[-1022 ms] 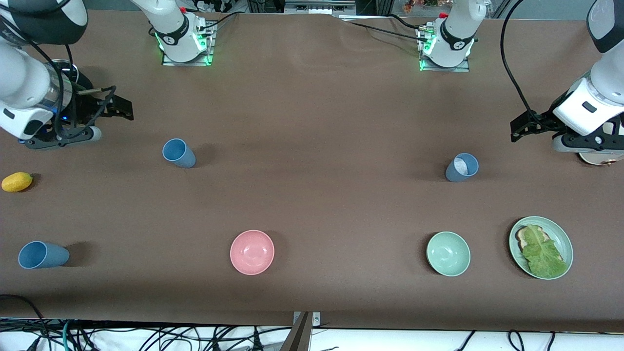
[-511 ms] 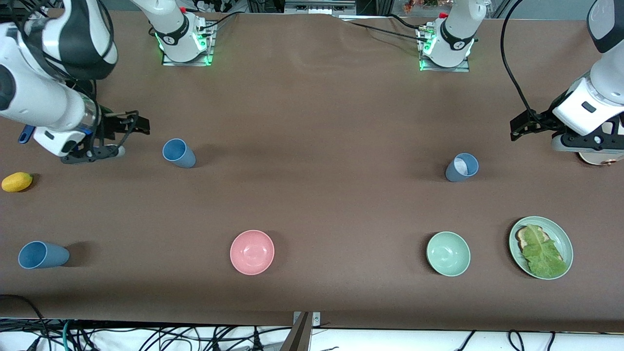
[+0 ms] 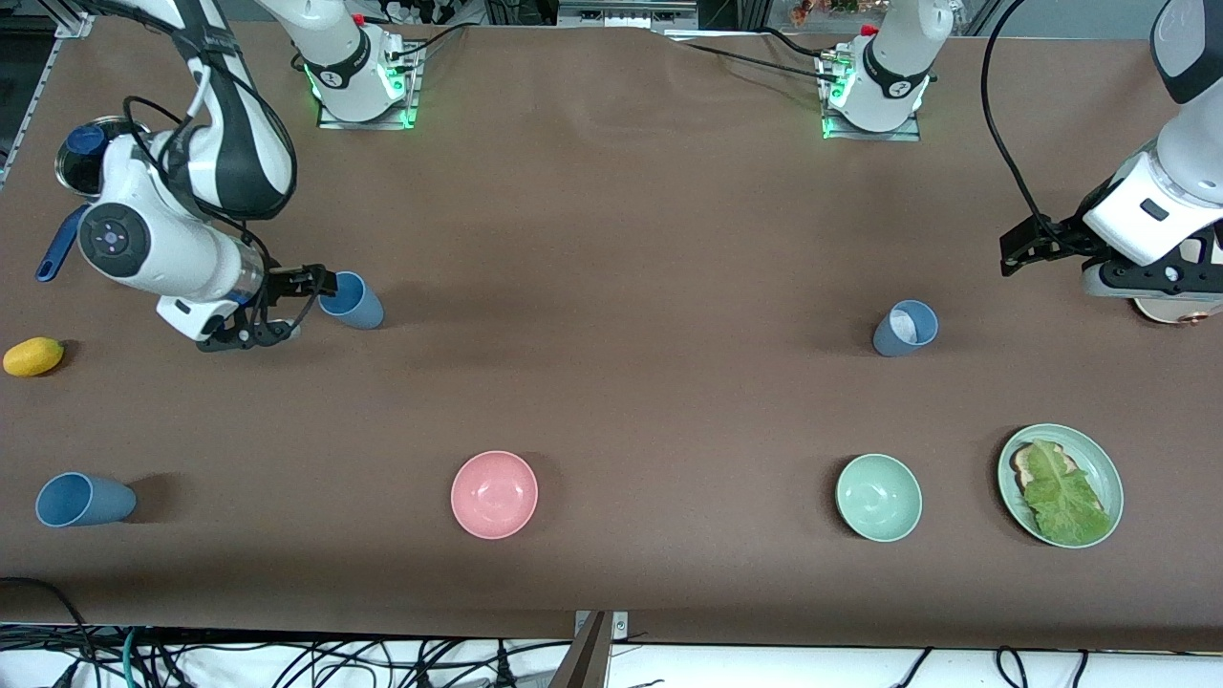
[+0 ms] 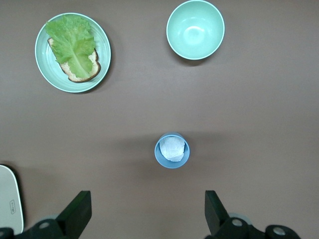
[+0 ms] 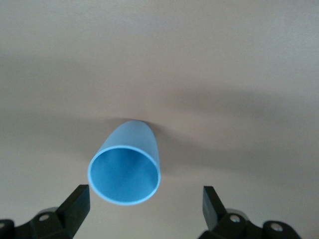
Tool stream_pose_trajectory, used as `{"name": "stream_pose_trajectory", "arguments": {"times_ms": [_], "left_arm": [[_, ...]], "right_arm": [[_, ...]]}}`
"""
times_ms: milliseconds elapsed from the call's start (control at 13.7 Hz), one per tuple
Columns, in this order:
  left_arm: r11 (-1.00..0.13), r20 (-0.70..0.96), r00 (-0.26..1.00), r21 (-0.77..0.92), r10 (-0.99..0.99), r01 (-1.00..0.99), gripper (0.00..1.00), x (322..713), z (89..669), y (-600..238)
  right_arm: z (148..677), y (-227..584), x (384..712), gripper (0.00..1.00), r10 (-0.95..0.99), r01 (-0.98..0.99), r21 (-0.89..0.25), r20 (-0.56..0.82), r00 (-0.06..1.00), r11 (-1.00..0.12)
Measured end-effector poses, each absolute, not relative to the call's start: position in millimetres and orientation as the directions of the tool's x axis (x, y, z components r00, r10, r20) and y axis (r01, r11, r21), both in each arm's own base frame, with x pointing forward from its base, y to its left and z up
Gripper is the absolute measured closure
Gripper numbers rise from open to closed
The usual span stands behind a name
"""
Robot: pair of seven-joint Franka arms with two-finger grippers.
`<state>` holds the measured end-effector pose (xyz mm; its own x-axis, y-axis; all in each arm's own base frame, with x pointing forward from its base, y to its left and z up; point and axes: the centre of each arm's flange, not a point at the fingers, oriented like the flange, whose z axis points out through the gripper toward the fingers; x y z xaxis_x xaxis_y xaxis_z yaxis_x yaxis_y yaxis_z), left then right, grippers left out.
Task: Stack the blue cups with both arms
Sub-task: 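Reach the right gripper down to the upright blue cup near the lemon, then close the right gripper around the blue cup's rim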
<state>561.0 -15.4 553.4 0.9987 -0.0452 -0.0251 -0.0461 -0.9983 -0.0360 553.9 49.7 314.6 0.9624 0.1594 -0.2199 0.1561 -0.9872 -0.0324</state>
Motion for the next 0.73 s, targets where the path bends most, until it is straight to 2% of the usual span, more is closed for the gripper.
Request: {"name": "stream_pose_trajectory", "arguments": {"times_ms": [730], "left_arm": [[-0.999,-0.031,1.000,-0.036,-0.004,-0.005,0.00,561.8,550.9,7.8]], "right_arm": [[269.5,36.4,555.2,0.00,0.147,0.144,-0.032,-0.228,0.962,-0.989]]}}
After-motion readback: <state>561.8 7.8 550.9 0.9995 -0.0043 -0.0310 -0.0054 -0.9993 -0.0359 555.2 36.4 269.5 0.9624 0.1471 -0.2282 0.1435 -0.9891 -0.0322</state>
